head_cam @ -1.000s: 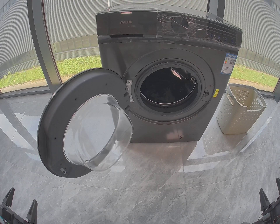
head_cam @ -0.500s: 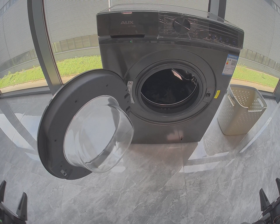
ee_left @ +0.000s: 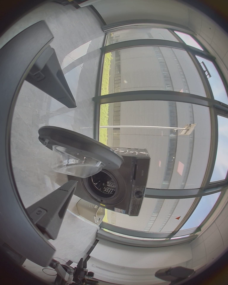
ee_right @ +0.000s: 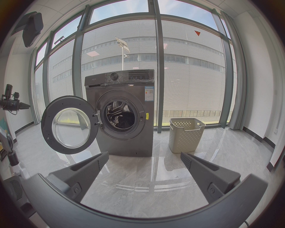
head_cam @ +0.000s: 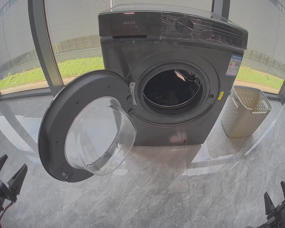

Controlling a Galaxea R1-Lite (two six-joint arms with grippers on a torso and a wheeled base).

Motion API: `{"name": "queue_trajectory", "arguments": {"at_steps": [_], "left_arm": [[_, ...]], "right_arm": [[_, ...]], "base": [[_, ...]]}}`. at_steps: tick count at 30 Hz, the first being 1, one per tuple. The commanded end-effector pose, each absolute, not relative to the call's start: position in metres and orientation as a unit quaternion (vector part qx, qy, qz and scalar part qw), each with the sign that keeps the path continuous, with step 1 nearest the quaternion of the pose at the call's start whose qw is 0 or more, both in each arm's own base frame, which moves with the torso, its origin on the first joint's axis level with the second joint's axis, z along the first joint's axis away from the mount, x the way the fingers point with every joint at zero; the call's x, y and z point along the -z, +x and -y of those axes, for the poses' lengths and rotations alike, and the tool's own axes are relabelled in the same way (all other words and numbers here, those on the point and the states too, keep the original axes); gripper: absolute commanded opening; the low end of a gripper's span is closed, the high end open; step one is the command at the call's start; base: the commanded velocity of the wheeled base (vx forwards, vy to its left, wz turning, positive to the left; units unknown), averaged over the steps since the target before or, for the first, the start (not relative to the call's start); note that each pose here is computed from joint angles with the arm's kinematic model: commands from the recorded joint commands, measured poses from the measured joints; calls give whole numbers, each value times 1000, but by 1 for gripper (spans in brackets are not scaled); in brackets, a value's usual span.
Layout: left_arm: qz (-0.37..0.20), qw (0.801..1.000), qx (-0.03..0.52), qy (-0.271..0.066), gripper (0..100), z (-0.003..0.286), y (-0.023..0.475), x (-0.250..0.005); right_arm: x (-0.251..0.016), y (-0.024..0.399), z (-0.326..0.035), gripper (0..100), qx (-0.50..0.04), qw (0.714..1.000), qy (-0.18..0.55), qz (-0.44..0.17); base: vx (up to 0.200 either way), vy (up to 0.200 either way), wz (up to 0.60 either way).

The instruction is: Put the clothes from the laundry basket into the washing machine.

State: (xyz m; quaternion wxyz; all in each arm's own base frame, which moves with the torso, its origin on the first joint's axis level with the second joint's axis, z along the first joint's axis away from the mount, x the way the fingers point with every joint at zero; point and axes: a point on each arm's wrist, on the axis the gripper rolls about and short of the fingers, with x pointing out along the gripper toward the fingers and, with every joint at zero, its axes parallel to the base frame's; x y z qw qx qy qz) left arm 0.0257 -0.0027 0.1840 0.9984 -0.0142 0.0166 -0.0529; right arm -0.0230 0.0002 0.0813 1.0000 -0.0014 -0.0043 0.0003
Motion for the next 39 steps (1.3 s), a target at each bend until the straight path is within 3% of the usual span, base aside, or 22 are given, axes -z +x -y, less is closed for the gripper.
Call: {"name": "queue_trajectory", "arguments": {"at_steps": [1, 7, 18, 29, 35, 36, 38, 39], "left_arm": [[-97, 993, 70, -11, 100, 11, 86, -184], [-109, 989, 98, -16, 100, 14, 117, -187], [-119, 989, 92, -16, 100, 17, 162, -190], [-115, 989, 98, 2, 100, 18, 169, -189], [-105, 980, 170, 1, 100, 30, 160, -191], [-95, 973, 212, 1, 100, 37, 153, -194], [-91, 969, 231, -3, 100, 40, 148, -195], [-80, 961, 265, -7, 100, 46, 140, -199]], "right_arm": [[-76, -23, 0, 100, -1, 1000, -2, 3], [-76, -23, 0, 100, -1, 1000, -2, 3], [-76, -23, 0, 100, -1, 1000, -2, 3], [-76, -23, 0, 100, -1, 1000, -2, 3], [-76, -23, 0, 100, -1, 1000, -2, 3], [-76, -23, 0, 100, -1, 1000, -2, 3], [-76, -23, 0, 100, -1, 1000, -2, 3], [-76, -23, 0, 100, -1, 1000, -2, 3]], "base": [[0, 0, 0], [0, 0, 0], [0, 0, 0], [0, 0, 0], [0, 0, 0], [0, 0, 0], [0, 0, 0], [0, 0, 0]]}}
